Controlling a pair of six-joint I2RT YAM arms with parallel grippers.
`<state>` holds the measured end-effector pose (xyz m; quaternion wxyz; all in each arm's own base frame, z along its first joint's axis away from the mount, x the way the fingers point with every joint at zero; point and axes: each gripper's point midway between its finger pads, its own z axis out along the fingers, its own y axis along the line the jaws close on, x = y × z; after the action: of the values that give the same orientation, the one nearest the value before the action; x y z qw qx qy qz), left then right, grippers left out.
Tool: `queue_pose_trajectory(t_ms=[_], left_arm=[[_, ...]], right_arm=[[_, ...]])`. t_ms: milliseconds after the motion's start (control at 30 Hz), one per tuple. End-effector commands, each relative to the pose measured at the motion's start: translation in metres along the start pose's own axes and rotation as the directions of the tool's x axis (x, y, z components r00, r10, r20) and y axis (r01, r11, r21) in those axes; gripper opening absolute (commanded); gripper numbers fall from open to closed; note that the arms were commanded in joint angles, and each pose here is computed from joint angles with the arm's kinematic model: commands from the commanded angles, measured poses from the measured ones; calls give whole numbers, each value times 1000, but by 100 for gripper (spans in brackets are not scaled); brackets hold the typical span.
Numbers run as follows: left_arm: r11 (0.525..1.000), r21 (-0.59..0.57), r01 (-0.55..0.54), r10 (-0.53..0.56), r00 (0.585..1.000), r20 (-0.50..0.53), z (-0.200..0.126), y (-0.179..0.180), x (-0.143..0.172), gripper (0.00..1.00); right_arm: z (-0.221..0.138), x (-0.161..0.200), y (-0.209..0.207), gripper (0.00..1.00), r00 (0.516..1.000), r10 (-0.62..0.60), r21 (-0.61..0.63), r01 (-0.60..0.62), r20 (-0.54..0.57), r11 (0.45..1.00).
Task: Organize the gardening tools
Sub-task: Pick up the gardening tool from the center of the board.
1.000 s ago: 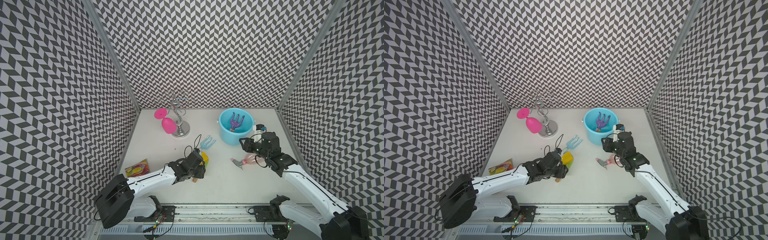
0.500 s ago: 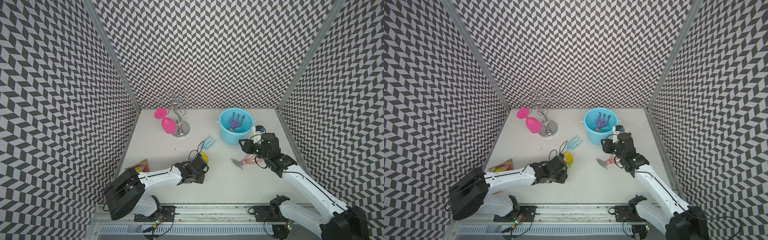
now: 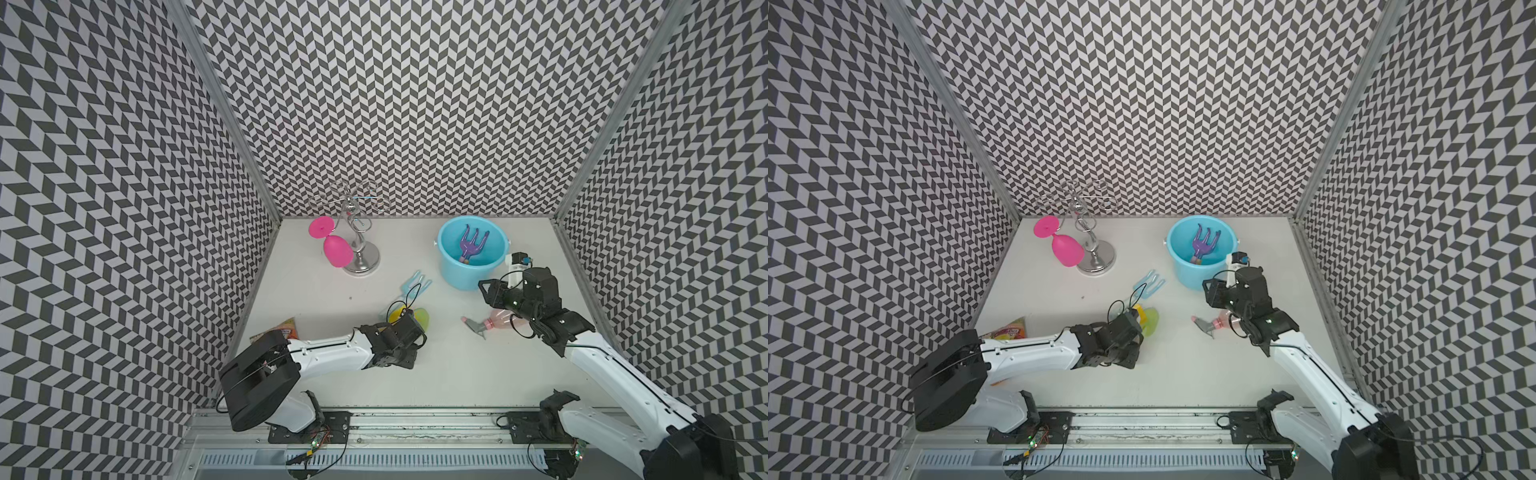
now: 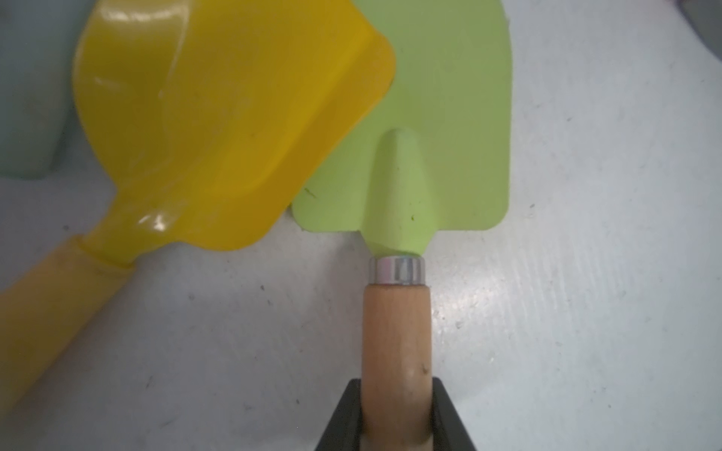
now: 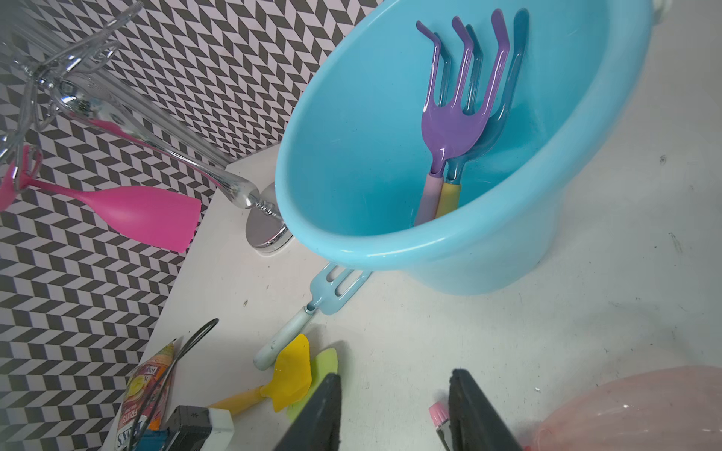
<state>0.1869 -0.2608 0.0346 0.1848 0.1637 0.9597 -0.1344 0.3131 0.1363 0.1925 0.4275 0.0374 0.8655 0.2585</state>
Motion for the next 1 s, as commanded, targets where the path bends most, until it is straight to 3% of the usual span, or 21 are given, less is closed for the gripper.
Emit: queue_pose_trajectory(t_ms=[0,200,367,433,567,733,967], left_arm=[[998,40,-50,48,998,48,-4,-19,-20,12],[994,79,-82,73,991,114,-16,-36,-44,6],[990,103,-99,72,969,234,-41,-48,-74,4],[989,104,-103,70,956,286,-53,-51,-87,4],[985,126,-119,59,915,400,-80,-60,-114,4],[980,147,-134,39,854,518,-114,-70,-145,4],[966,199,-165,7,785,619,-150,-82,-165,4]], right_arm=[[-7,-12,2,47,998,0,-4,0,61,1000],[-10,-13,9,48,998,2,-30,0,55,1000],[-16,-15,29,50,999,-19,-129,25,45,991],[-20,-16,39,55,998,-30,-186,40,54,982],[-29,-17,65,58,997,-53,-321,69,59,945],[-40,-13,98,61,996,-78,-503,84,34,860],[-48,-8,128,64,993,-113,-627,102,22,773]])
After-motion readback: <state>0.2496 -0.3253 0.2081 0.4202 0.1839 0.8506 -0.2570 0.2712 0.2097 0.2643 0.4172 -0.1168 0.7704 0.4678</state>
